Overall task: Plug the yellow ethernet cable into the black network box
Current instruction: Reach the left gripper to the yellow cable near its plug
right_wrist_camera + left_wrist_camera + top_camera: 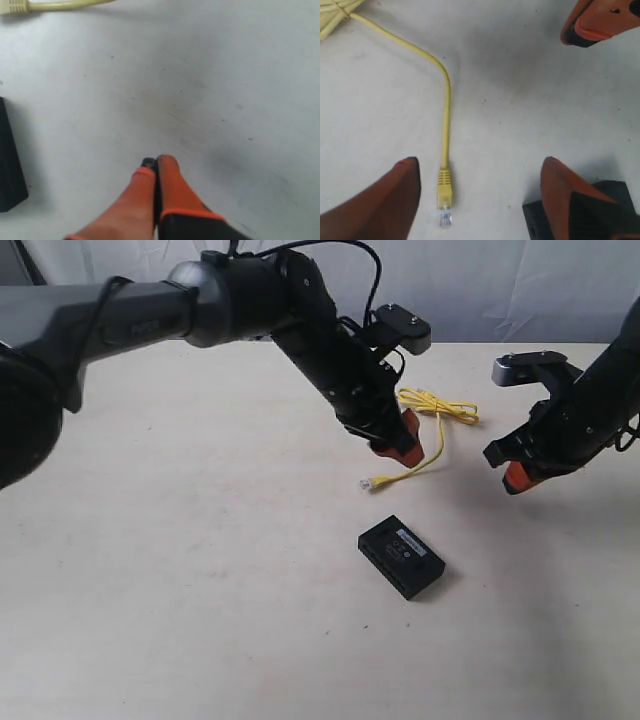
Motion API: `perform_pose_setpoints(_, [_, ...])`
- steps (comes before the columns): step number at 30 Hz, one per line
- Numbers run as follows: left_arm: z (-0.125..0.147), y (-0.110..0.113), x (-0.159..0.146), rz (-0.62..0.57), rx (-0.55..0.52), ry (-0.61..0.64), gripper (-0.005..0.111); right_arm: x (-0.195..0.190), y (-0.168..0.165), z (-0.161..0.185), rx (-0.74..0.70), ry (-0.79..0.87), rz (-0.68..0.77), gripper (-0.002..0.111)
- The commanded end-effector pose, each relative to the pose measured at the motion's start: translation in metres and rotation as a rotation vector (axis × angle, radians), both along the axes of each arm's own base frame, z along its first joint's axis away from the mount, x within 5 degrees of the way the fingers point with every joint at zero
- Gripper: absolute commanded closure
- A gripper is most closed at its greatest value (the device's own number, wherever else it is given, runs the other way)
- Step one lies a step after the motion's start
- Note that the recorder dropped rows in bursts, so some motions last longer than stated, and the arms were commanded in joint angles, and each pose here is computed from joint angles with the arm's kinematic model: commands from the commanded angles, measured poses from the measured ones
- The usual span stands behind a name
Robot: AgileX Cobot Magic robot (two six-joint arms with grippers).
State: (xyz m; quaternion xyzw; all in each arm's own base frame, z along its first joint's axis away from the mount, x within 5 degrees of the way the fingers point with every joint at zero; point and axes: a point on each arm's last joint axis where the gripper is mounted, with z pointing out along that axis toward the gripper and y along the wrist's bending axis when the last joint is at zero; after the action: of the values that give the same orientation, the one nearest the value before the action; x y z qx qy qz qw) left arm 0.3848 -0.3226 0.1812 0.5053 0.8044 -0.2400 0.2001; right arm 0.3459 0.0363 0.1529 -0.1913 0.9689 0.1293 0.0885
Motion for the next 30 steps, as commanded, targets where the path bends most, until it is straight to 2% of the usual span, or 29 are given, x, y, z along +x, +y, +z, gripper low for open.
perform_pose_setpoints(1, [-0.018,-0.018,0.004,0.002,-0.011,-0.008,0.041,0.001,-0.009,0.007,0.013,-0.017,-0.034,0.109])
perform_pose_setpoints(8, [-0.045,-0.046,0.016,0.087,-0.074,-0.096,0.041,0.003,-0.008,0.007,0.031,-0.026,-0.051,0.109])
perform_pose_setpoints(11, [-0.057,-0.048,0.021,0.114,-0.078,-0.112,0.041,0.002,-0.008,0.007,0.03,-0.024,-0.051,0.109])
perform_pose_setpoints(17, [-0.063,-0.05,0.03,0.185,-0.128,-0.162,0.045,0.003,-0.008,0.007,0.031,-0.032,-0.056,0.109])
perform_pose_setpoints(23, [-0.066,-0.052,0.029,0.177,-0.119,-0.173,0.045,0.004,-0.009,0.006,0.029,-0.038,-0.058,0.109])
perform_pose_setpoints(28, [-0.069,-0.053,0.027,0.169,-0.11,-0.17,0.056,0.004,-0.009,0.006,0.029,-0.038,-0.058,0.109])
perform_pose_setpoints(30, [-0.07,-0.053,0.028,0.166,-0.105,-0.172,0.055,0.004,-0.009,0.006,0.029,-0.038,-0.058,0.109])
